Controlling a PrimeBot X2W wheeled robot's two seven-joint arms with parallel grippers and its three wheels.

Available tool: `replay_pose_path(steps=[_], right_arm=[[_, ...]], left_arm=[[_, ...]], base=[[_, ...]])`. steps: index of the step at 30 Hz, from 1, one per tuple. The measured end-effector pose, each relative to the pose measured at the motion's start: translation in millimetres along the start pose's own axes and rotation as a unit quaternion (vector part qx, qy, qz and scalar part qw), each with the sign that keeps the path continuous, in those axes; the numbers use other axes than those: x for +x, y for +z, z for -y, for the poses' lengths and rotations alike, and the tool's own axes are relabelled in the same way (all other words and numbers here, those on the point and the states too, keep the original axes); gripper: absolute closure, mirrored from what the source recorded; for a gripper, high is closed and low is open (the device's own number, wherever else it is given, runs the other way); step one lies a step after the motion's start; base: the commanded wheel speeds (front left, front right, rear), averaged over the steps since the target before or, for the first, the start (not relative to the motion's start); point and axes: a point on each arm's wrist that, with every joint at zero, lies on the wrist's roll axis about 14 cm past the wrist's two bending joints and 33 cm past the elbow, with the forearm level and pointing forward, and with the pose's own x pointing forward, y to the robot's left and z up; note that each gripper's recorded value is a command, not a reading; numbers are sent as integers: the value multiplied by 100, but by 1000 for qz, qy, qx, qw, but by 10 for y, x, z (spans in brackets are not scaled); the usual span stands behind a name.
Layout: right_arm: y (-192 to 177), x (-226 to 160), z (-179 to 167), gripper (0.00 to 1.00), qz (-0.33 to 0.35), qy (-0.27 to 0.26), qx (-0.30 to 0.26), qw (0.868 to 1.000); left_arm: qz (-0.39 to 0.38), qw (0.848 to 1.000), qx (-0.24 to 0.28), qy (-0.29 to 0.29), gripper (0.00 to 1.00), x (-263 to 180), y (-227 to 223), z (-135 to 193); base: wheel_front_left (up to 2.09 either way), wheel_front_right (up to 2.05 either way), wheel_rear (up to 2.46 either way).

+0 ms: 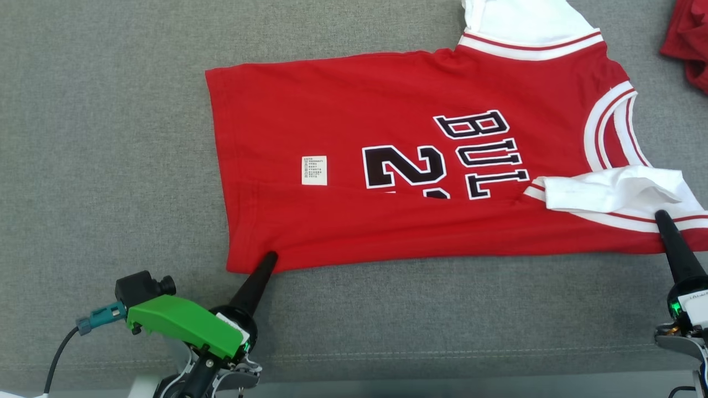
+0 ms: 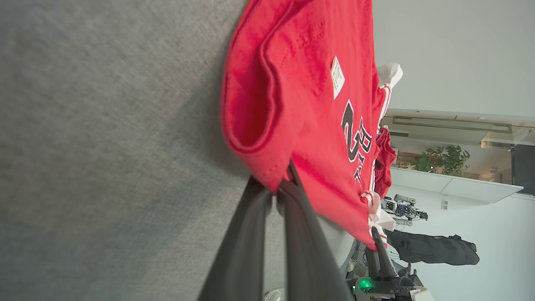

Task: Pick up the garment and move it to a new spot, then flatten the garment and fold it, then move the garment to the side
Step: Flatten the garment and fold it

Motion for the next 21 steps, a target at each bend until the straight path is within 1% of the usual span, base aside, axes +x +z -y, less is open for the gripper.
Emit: replay_pose_path(steps=[4,7,13,18,21], right_arm=[[-70,-57,80,93,-6,-16,14,1000],[-209,-92,126,90,-23,-25,26,999],[-311,-116,134,89,-36,-28,30,999],[-254,-142,100,93,-28,-22,26,999],[-173,-155,101,93,-19,-20,20,999]], left_arm=[[-15,1000,-1,2,100,-6,-80,-17],[-14,1000,-6,9,100,-24,-83,-67],[-8,1000,-9,17,100,-47,-58,-115],[6,1000,-5,13,100,-63,14,-87],[6,1000,-4,8,100,-66,14,-54]], base=[[0,0,0],[0,0,0],[0,0,0],[0,0,0],[0,0,0]])
